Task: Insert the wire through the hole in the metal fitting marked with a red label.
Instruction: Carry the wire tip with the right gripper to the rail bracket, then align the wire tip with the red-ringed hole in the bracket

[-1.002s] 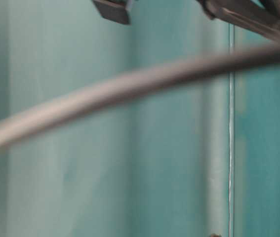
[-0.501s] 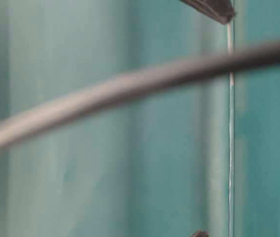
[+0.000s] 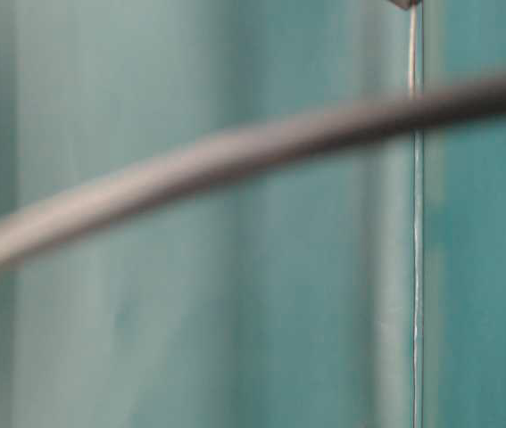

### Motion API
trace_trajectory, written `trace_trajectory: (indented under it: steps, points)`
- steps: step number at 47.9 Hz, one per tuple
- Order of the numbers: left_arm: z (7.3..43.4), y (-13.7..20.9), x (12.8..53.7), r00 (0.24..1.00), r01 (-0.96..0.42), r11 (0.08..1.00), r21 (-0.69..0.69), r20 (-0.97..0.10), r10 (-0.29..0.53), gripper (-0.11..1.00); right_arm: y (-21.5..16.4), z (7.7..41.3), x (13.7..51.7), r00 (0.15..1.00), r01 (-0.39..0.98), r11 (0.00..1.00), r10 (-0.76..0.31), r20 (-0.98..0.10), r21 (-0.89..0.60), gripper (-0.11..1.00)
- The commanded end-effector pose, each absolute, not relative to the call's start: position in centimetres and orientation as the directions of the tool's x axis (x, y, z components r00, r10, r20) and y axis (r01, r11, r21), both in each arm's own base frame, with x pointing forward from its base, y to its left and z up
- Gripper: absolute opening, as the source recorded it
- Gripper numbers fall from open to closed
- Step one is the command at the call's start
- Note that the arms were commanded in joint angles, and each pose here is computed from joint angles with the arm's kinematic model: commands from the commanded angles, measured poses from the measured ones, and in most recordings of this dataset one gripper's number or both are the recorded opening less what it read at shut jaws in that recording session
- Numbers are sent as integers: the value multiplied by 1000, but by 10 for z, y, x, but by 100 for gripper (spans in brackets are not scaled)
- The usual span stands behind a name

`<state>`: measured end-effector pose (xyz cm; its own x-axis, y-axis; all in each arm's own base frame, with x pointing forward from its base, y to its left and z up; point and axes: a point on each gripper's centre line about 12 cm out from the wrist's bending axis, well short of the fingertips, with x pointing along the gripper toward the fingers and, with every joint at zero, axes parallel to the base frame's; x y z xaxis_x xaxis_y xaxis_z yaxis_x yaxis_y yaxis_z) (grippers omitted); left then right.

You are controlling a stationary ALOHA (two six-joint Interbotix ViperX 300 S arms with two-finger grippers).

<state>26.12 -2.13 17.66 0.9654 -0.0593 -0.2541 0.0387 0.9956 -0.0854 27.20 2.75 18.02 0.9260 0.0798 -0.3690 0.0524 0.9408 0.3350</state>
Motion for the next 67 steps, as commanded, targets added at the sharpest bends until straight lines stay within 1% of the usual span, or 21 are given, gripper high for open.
trace_trajectory:
  steps: [1, 5, 10, 17, 21, 30, 45, 52, 67]
  points:
    - [177, -27, 265, 971, 54, 994, -91, -228, -74, 70, 33, 182, 274, 940, 29, 936, 94, -329, 350, -1]
    - [173, -30, 267, 972, 60, 994, -96, -222, -80, 70, 39, 179, 277, 940, 16, 935, 107, -325, 354, -1]
    - [161, -36, 267, 970, 77, 992, -98, -221, -97, 70, 44, 170, 281, 931, 15, 935, 116, -346, 354, -1]
    - [147, -41, 267, 971, 80, 988, -135, -213, -107, 70, 49, 155, 290, 925, 23, 934, 115, -363, 357, -1]
    - [137, -43, 268, 968, 76, 984, -163, -227, -112, 70, 54, 148, 294, 926, 22, 935, 115, -360, 355, -1]
    - [124, -50, 277, 958, 85, 982, -170, -258, -128, 69, 69, 139, 302, 931, 37, 936, 95, -352, 350, -1]
    - [119, -62, 285, 953, 118, 978, -169, -256, -159, 69, 91, 133, 305, 921, 74, 947, 55, -385, 314, -1]
    - [114, -64, 288, 949, 121, 978, -171, -270, -164, 69, 96, 125, 303, 913, 91, 946, 46, -405, 312, -1]
    - [101, -70, 296, 938, 119, 974, -192, -300, -173, 69, 102, 115, 307, 914, 92, 950, 39, -404, 299, -1]
